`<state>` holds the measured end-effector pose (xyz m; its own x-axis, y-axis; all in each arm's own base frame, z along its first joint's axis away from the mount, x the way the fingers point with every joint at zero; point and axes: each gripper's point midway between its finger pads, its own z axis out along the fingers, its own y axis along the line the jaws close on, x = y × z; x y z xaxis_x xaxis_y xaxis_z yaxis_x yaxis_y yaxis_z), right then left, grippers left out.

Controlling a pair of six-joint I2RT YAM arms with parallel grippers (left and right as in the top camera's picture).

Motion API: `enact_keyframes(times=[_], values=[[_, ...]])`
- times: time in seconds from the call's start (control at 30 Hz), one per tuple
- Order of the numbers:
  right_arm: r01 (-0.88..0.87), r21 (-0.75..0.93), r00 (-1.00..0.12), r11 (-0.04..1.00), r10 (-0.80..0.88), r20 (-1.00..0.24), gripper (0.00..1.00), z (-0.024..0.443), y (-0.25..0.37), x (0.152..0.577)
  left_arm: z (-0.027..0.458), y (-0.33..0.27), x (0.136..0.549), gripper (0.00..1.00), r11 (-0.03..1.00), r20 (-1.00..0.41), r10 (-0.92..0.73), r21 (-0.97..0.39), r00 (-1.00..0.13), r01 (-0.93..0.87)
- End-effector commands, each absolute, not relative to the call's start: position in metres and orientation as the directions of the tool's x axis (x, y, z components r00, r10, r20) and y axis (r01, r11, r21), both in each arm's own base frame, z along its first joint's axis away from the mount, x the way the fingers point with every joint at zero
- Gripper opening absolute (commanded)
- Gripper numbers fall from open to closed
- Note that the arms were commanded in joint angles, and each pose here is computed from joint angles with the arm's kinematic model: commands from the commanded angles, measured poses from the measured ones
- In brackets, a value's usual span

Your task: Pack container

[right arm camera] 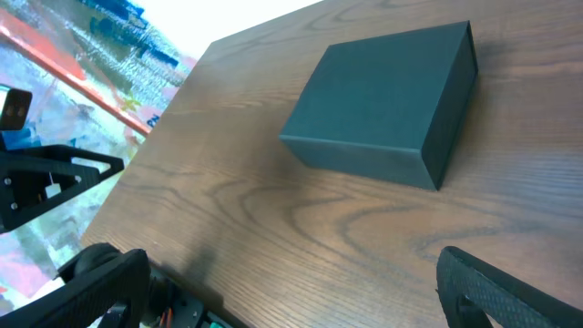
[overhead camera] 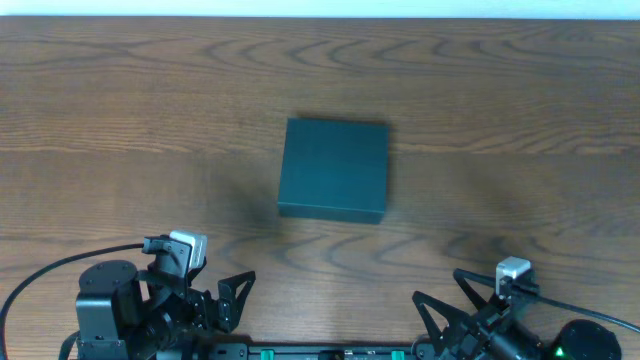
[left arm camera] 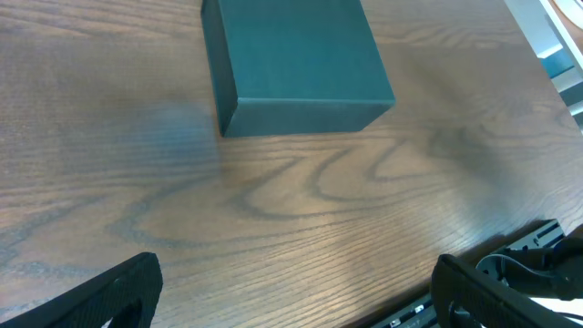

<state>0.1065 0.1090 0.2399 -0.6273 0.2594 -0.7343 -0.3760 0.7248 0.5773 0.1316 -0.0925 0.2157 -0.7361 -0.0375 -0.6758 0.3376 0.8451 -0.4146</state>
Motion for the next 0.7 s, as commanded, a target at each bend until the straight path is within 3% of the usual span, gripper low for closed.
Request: enact_keyframes(times=[0.0,0.07,0.17,0.3,0.53,0.67], values=[[-0.370,0.587,-0.633,0.720,0.267,-0.727,0.99,0.239,0.109,0.106,0.214,-0.092,0.131,0.96,0.847,-0.673,-0.044,-0.417,-0.739,0.329],[-0.370,0.587,-0.633,0.720,0.267,-0.726,0.99,0.239,0.109,0.106,0.214,-0.092,0.131,0.96,0.848,-0.674,-0.042,-0.414,-0.738,0.330],[-0.357,0.594,-0.649,0.721,0.266,-0.713,0.99,0.234,0.109,0.104,0.205,-0.063,0.143,0.95,0.930,-0.730,0.060,-0.207,-0.680,0.305],[-0.353,0.596,-0.653,0.721,0.266,-0.709,0.99,0.233,0.109,0.103,0.184,-0.060,0.169,0.96,0.913,-0.850,0.226,0.014,-0.476,0.409],[-0.353,0.596,-0.653,0.721,0.266,-0.709,0.99,0.233,0.109,0.103,0.128,-0.066,0.198,0.96,0.925,-0.917,0.065,-0.092,-0.393,0.368],[-0.353,0.596,-0.653,0.721,0.266,-0.709,0.99,0.233,0.109,0.103,0.104,-0.068,0.198,0.95,0.922,-0.901,0.038,-0.135,-0.432,0.363]])
